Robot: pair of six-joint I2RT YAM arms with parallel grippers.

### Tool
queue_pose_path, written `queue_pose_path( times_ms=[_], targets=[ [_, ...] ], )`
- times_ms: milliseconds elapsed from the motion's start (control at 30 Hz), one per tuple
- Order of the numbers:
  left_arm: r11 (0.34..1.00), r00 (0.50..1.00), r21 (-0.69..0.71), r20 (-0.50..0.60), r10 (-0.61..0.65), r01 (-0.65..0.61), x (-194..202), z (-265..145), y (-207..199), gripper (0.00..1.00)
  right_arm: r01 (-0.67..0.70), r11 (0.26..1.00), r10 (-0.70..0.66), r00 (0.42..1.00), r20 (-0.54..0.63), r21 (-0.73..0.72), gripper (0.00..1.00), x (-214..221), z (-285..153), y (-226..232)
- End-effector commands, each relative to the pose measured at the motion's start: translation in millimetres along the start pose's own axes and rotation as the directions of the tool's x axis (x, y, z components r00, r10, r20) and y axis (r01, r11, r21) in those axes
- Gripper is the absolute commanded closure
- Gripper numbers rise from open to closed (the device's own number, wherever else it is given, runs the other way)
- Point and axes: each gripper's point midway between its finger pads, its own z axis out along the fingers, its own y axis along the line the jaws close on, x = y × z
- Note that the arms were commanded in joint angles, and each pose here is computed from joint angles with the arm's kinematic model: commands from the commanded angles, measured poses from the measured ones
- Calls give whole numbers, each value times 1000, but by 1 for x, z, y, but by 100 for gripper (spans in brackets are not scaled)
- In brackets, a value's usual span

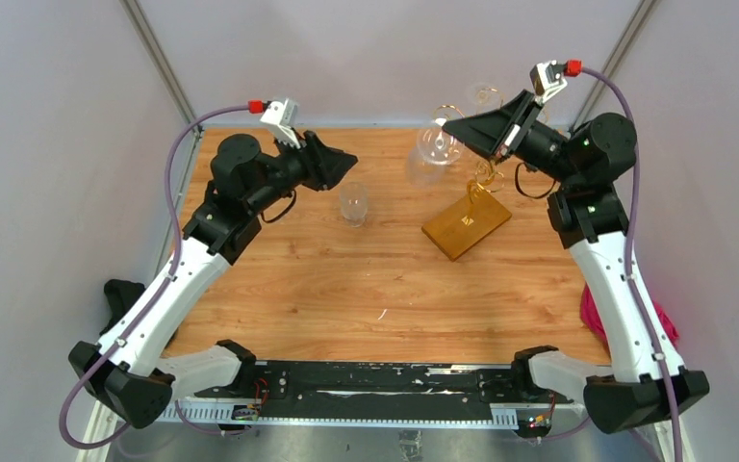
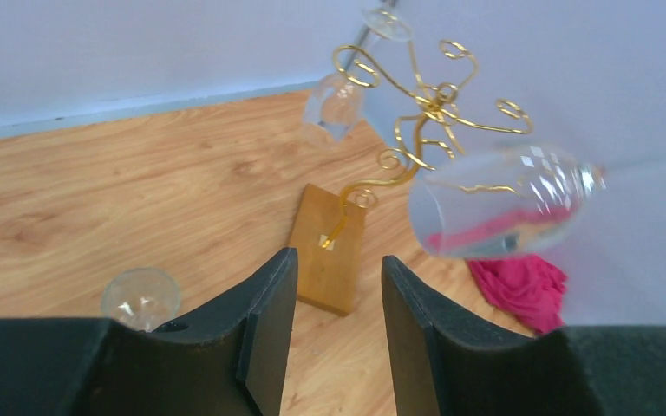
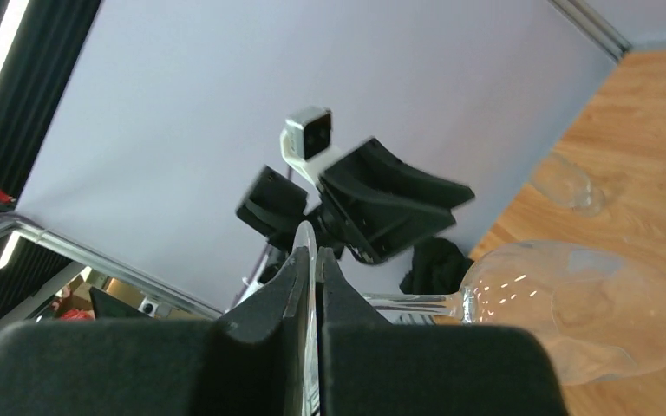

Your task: Take the wine glass off the wine glass rack

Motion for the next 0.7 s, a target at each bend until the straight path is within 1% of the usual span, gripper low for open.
queue_pose_path(
  times_ms=[0,33,133,267,333,367,400,433,467,500,533,667],
  targets=[
    [962,992,271,114,-55,23,-27,-19,-40,54,151,950,-128,987,100,-274,100,-30,6,77],
    [954,991,297,110,-79,43,-27,-22,-39,54,157,942,-131,986,107,-297,100,-34,8,82],
    [908,980,418,161,-116,39,-37,-35,-49,53,179,914,-142,982,127,-364,100,-44,11,100],
    [816,965,578,213,-152,1,-45,-53,-68,49,141,883,-108,989,99,-448,100,-45,19,111],
    [736,957,676,201,-210,20,-48,-63,-79,48,121,868,-102,993,64,-481,100,-36,26,116],
    [682,949,731,227,-217,-19,-52,-74,-88,48,115,862,-102,993,53,-493,100,-33,29,117],
    [652,947,758,196,-254,18,-51,-74,-88,48,109,859,-102,994,42,-501,100,-30,32,118],
    [601,938,799,220,-269,-15,-56,-84,-91,48,104,854,-99,994,37,-509,100,-28,33,120],
    [558,930,830,217,-296,-16,-58,-90,-92,48,103,849,-99,994,35,-519,100,-26,33,121],
    [536,927,844,180,-329,27,-57,-88,-87,48,102,843,-99,994,35,-528,100,-25,33,124],
    [542,925,839,168,-341,47,-56,-83,-81,49,102,839,-98,995,36,-535,100,-25,32,126],
    [572,922,819,186,-339,45,-51,-75,-70,50,123,830,-115,992,49,-544,100,-23,25,135]
  ],
)
